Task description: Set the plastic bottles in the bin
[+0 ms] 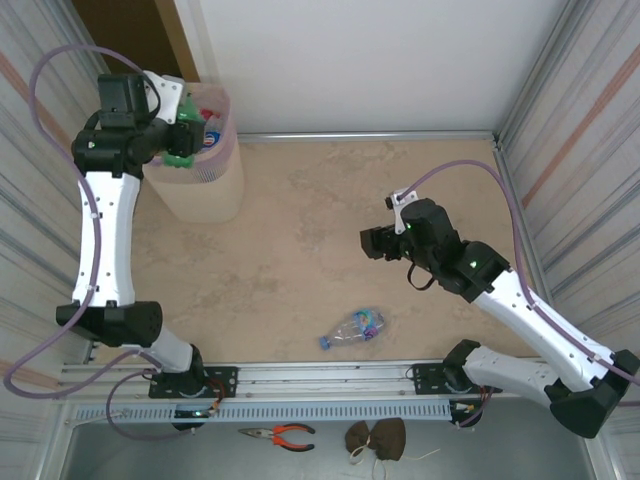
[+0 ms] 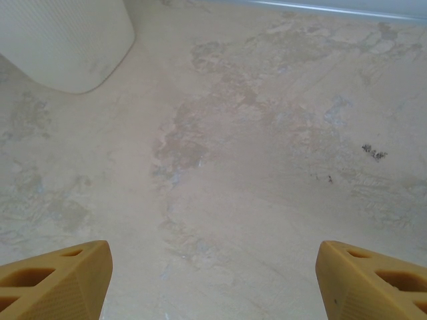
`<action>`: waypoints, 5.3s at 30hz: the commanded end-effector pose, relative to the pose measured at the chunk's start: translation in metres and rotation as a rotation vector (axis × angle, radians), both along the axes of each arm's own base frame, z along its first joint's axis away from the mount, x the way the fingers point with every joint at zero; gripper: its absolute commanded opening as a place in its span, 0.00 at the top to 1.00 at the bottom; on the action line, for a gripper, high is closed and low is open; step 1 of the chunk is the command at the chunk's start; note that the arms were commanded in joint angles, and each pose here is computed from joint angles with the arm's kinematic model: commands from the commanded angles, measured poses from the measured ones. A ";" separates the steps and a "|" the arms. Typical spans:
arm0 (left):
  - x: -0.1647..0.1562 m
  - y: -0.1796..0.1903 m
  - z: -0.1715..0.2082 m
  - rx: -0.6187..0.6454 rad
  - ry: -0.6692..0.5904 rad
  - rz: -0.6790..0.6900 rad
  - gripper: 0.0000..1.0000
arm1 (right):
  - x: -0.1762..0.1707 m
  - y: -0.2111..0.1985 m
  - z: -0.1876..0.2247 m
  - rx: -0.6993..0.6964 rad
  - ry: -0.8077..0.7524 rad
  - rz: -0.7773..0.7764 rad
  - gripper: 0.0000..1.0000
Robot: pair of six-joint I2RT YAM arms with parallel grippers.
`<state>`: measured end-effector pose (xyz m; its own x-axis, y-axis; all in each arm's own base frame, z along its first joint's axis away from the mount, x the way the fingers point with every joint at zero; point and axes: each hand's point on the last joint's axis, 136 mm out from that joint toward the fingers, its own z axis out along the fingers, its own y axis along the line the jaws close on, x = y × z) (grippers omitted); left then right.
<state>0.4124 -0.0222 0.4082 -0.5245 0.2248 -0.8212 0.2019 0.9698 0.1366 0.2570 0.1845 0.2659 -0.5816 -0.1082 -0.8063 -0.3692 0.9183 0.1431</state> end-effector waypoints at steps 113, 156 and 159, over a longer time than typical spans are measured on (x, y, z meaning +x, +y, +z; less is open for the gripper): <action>0.009 -0.016 -0.018 -0.327 0.035 -0.123 0.48 | -0.014 -0.013 0.014 0.129 0.044 -0.030 0.22; -0.276 -0.349 -0.314 0.212 0.561 -0.815 0.01 | -0.056 -0.094 0.048 0.130 -0.089 -0.226 0.20; -0.283 -0.354 -0.322 0.220 0.576 -0.828 0.01 | -0.058 -0.097 0.051 0.134 -0.101 -0.232 0.20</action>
